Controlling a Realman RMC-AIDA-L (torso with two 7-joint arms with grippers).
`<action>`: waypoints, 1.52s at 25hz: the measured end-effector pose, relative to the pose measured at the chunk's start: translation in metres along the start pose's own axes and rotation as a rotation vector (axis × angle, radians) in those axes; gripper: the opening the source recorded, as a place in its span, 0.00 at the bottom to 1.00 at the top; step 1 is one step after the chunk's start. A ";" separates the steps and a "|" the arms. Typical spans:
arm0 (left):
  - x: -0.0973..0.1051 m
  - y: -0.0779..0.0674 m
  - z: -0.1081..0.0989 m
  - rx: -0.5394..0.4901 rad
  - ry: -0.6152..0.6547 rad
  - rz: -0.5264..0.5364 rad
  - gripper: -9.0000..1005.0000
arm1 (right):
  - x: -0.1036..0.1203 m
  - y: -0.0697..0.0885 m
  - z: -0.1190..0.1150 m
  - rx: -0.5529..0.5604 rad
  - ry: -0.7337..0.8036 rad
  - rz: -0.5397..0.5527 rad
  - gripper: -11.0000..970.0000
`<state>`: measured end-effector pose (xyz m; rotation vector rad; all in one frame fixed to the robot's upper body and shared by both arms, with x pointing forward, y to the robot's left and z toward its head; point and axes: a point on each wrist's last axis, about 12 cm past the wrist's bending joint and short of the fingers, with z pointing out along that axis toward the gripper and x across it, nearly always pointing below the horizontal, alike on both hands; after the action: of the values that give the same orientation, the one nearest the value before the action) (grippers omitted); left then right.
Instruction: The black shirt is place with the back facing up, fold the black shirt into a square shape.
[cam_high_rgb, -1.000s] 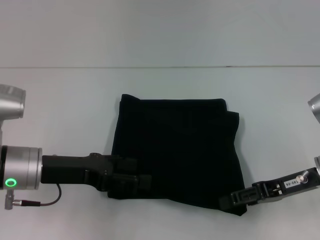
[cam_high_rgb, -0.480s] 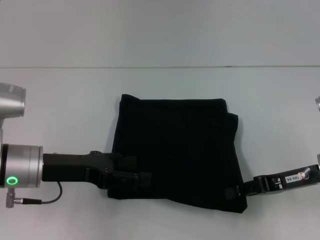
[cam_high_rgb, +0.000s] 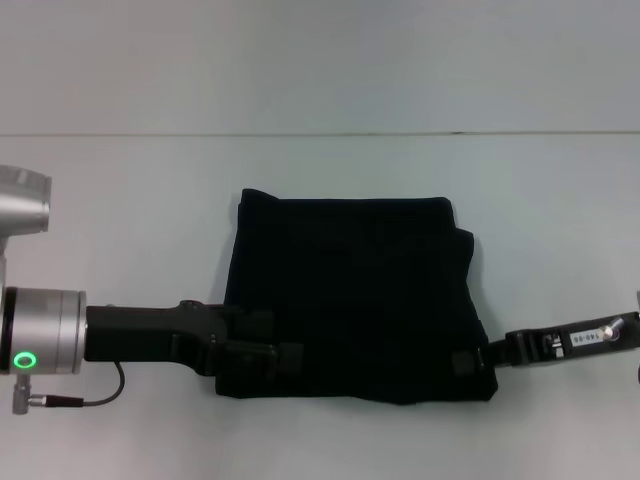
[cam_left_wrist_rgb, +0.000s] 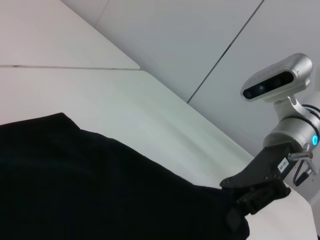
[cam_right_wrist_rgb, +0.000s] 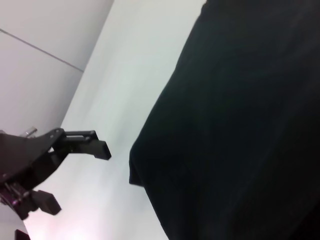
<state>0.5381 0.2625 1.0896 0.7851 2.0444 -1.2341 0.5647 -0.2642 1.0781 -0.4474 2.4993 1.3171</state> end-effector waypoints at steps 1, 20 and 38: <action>0.000 0.000 0.000 -0.002 0.000 0.000 0.89 | -0.002 0.000 -0.001 -0.001 -0.006 -0.004 0.12; -0.004 0.002 0.002 -0.013 -0.005 0.000 0.89 | -0.041 0.015 -0.022 0.020 -0.034 -0.109 0.09; -0.002 0.002 0.003 -0.014 -0.007 -0.008 0.88 | -0.031 -0.006 -0.016 0.155 -0.057 -0.067 0.09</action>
<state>0.5416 0.2597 1.0891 0.7657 2.0505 -1.2245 0.5935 -0.2759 1.0941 -0.4476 2.4930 1.0864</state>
